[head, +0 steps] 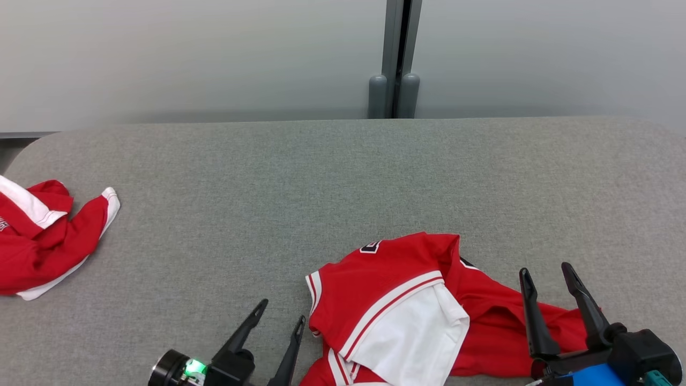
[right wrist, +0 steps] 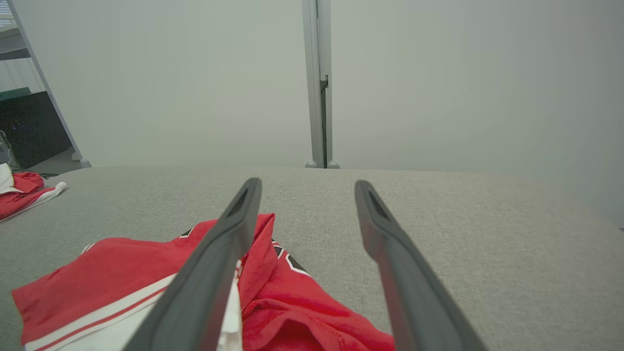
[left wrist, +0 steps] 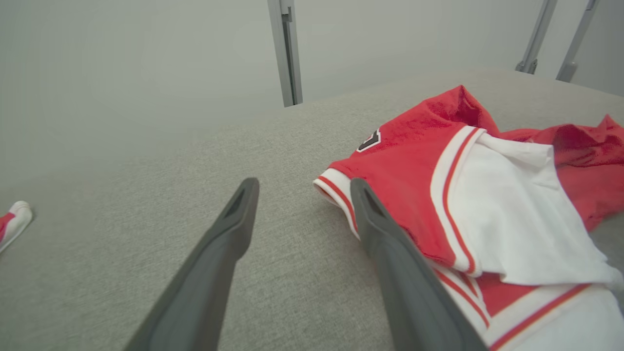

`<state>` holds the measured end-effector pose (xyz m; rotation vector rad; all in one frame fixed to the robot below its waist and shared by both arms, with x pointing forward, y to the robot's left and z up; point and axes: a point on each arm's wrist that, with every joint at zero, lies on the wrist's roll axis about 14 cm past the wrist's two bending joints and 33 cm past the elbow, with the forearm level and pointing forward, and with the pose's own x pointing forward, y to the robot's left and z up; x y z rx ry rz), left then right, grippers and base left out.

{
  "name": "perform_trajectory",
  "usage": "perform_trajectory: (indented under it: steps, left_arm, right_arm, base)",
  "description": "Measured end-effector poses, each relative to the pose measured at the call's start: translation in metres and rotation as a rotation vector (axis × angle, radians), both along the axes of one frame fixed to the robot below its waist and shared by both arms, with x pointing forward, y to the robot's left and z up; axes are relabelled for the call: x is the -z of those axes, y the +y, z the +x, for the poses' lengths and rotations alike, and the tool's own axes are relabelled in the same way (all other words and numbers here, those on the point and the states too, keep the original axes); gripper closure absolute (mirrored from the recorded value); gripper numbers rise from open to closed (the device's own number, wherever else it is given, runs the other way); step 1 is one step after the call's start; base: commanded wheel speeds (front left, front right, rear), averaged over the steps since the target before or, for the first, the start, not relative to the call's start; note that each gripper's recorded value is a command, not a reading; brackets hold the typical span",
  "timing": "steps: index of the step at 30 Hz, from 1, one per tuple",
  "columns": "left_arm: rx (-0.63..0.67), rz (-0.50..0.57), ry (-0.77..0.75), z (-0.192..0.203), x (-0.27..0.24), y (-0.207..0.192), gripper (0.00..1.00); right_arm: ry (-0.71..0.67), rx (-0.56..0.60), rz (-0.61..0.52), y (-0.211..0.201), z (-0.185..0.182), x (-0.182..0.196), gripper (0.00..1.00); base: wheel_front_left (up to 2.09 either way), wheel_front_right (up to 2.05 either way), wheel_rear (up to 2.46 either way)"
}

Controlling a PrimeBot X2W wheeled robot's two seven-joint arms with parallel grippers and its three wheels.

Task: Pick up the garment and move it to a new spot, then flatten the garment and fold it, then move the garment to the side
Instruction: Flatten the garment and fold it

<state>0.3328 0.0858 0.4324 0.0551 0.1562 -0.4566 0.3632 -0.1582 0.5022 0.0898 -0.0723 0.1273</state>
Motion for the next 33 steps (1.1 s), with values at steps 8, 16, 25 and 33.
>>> perform_trajectory:
  steps: [8, 16, 25, 33]
  left_arm:
    - [0.13, 0.042, 0.118, -0.019, 0.036, -0.021, 0.0]
    - [0.192, 0.034, 0.103, 0.002, 0.032, -0.045, 0.0]
    - [0.317, 0.071, 0.071, 0.025, 0.03, -0.082, 0.0]
    - [0.309, 0.04, 0.064, 0.044, 0.022, -0.09, 1.0]
  right_arm:
    - [0.016, 0.032, 0.003, -0.01, -0.002, 0.005, 0.0]
    - [0.029, 0.056, 0.004, -0.017, -0.003, 0.008, 0.0]
    - [0.041, 0.102, -0.003, -0.031, -0.005, 0.012, 0.0]
    - [0.051, 0.124, 0.009, -0.038, -0.007, 0.015, 0.0]
  base:
    - [0.0, 0.0, 0.0]
    - [0.0, 0.0, 0.0]
    - [0.0, 0.0, 0.0]
    - [0.0, 0.0, 0.0]
